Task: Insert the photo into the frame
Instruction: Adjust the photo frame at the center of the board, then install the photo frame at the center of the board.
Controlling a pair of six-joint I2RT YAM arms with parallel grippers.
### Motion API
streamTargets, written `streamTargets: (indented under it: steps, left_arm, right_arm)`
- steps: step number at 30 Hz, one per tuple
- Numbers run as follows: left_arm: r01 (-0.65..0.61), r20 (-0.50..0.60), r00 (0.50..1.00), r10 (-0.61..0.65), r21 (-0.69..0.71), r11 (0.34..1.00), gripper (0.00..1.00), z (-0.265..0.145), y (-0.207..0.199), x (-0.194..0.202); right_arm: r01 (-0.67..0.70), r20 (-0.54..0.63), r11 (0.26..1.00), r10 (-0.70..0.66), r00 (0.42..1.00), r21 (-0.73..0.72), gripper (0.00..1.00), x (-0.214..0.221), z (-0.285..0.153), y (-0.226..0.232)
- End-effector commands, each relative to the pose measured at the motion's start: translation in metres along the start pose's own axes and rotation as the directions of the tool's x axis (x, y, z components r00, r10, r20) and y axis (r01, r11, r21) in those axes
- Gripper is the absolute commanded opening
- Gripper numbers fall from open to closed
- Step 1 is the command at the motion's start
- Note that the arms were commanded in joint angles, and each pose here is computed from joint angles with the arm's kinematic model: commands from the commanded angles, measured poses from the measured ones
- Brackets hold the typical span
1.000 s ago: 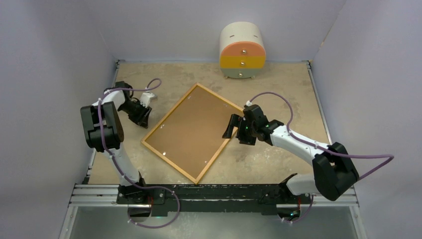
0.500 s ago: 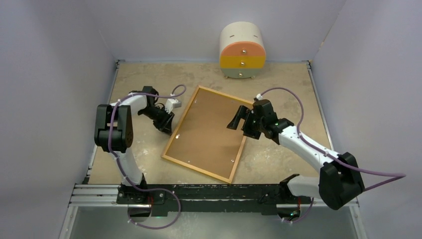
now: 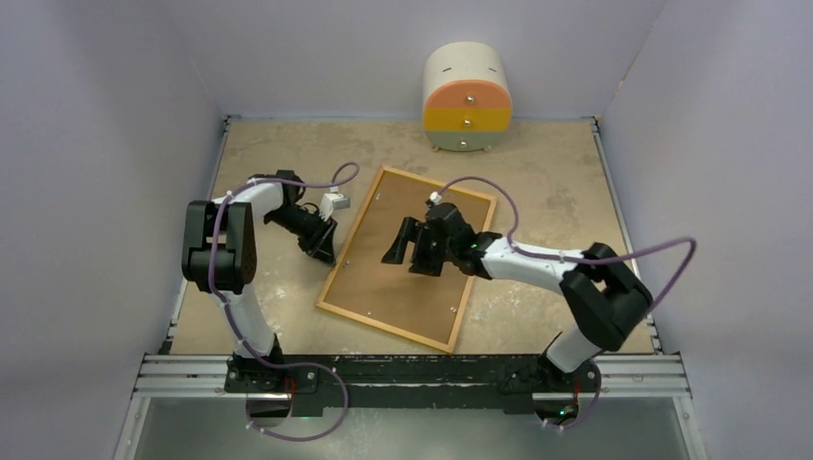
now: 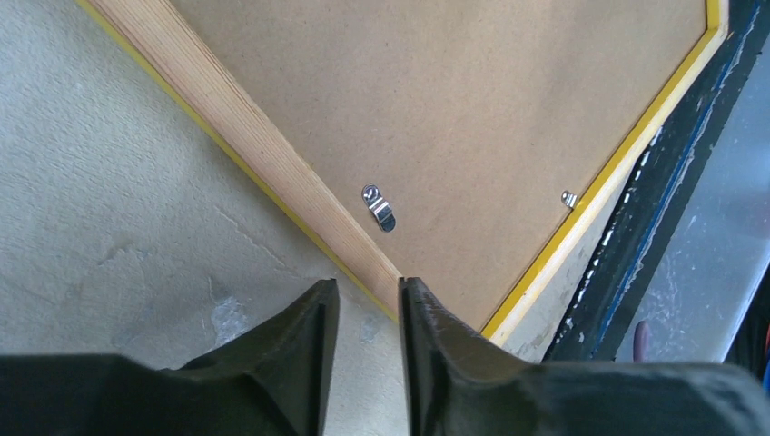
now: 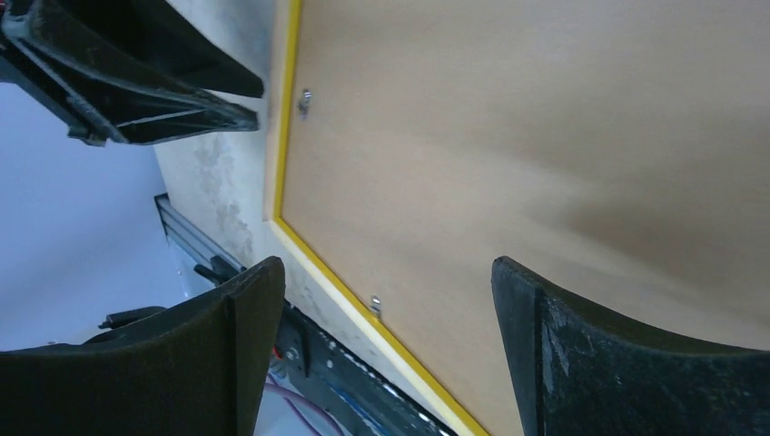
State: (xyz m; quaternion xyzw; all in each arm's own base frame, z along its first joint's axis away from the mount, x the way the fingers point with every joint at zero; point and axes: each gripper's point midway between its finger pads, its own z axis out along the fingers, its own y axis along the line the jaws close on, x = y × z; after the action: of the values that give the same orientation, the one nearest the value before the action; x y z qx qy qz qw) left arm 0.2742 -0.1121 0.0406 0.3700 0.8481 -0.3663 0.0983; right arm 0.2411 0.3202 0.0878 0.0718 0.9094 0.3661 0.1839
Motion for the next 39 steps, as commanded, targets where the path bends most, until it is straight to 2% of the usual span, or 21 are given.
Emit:
streamTargets:
  steps: [1, 5, 17, 39]
  left_arm:
    - [-0.007, -0.004, 1.000, 0.007, -0.006, 1.000, 0.23, 0.009, 0.008, 0.009]
    - [0.008, -0.010, 1.000, -0.008, -0.028, 1.000, 0.15, 0.014, 0.016, 0.015]
    - [0.032, -0.011, 0.999, -0.032, 0.001, 0.999, 0.10, 0.022, 0.020, 0.022]
    - [0.020, -0.012, 1.000, -0.021, -0.018, 1.000, 0.07, 0.020, 0.020, 0.023]
  right_arm:
    - [0.010, 0.011, 0.988, -0.008, 1.000, -0.157, 0.84, -0.002, 0.022, 0.069]
    - [0.013, -0.031, 0.984, -0.018, 0.999, -0.176, 0.79, 0.012, 0.052, 0.086]
    - [-0.069, -0.113, 0.977, 0.047, 0.993, -0.200, 0.64, 0.033, 0.104, 0.093]
    - [-0.062, -0.047, 0.991, 0.057, 0.997, -0.118, 0.43, 0.025, 0.140, 0.076]
